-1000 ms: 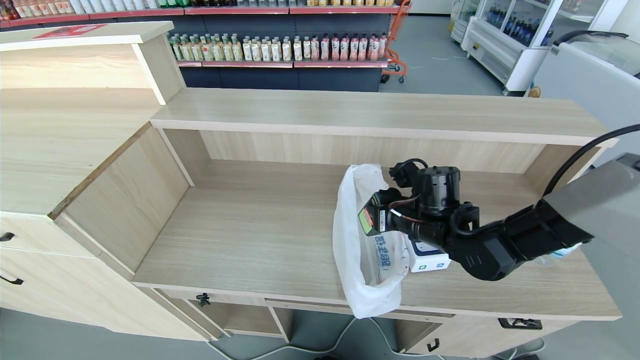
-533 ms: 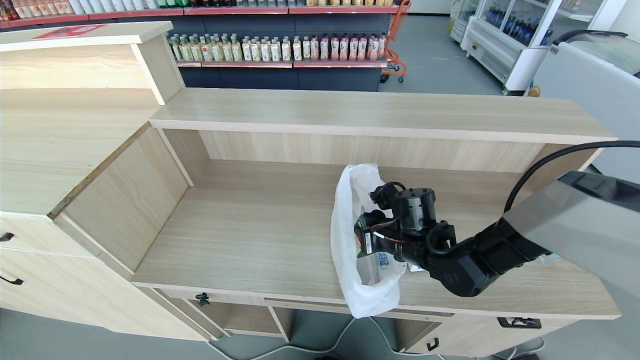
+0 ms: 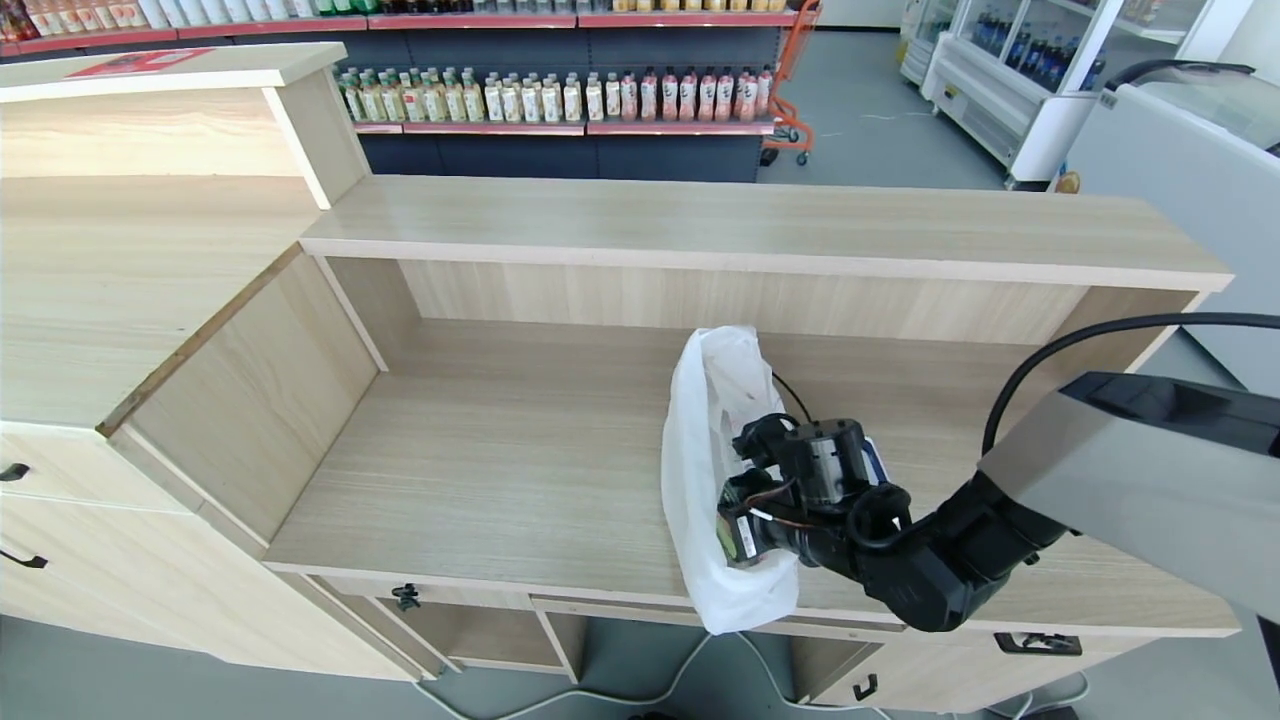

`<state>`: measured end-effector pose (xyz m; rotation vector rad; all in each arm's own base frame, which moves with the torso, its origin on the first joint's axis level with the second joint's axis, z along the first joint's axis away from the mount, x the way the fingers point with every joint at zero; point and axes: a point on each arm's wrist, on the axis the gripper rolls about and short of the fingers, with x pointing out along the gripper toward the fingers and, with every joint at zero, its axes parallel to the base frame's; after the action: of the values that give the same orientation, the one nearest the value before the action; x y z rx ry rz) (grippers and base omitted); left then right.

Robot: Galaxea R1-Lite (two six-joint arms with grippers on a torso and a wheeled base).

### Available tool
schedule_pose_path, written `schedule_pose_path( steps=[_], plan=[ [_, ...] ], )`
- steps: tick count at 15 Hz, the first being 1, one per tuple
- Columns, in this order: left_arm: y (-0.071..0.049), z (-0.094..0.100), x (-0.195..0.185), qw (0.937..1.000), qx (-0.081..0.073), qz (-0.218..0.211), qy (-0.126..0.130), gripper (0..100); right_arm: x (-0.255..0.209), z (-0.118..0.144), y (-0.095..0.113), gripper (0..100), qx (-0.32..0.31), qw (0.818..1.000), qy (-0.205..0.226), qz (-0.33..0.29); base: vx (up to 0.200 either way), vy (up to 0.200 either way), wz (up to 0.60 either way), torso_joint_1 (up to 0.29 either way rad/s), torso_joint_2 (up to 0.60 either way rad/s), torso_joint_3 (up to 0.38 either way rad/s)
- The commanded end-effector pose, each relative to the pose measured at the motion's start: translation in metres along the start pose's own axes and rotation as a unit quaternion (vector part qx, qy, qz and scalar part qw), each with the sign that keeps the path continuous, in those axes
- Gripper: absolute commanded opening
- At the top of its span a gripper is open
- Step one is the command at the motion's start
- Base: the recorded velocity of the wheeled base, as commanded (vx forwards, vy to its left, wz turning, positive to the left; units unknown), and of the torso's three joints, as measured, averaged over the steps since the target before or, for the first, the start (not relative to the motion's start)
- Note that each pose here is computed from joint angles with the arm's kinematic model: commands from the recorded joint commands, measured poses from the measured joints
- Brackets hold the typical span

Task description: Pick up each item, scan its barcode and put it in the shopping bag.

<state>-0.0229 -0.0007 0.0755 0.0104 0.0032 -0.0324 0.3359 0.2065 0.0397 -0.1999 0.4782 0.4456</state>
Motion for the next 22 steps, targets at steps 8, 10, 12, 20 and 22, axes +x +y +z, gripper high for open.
schedule_pose_path(
  steps=[8,10,12,20,22],
  plan=[
    [0.000,0.000,0.000,1.0000,0.000,0.000,0.000,0,-0.026,0.020,-0.020,100,-0.029,0.998,-0.044,-0.023,0.000,0.000,0.00,0.000,0.00,0.000],
    [0.000,0.000,0.000,1.0000,0.000,0.000,0.001,0,-0.052,0.032,-0.032,100,-0.023,0.997,-0.061,-0.036,0.000,0.000,0.00,0.000,0.00,0.000],
    [0.000,0.000,0.000,1.0000,0.000,0.000,0.000,0,-0.080,0.037,-0.042,100,-0.014,0.996,-0.075,-0.044,0.000,0.000,0.00,0.000,0.00,0.000],
    [0.000,0.000,0.000,1.0000,0.000,0.000,0.000,0,-0.171,0.072,-0.074,100,0.133,0.970,-0.194,-0.063,0.000,0.000,0.00,0.000,0.00,0.000],
    [0.000,0.000,0.000,1.0000,0.000,0.000,0.000,0,-0.201,0.062,-0.088,100,0.132,0.967,-0.193,-0.103,0.000,0.000,0.00,0.000,0.00,0.000]
  ],
)
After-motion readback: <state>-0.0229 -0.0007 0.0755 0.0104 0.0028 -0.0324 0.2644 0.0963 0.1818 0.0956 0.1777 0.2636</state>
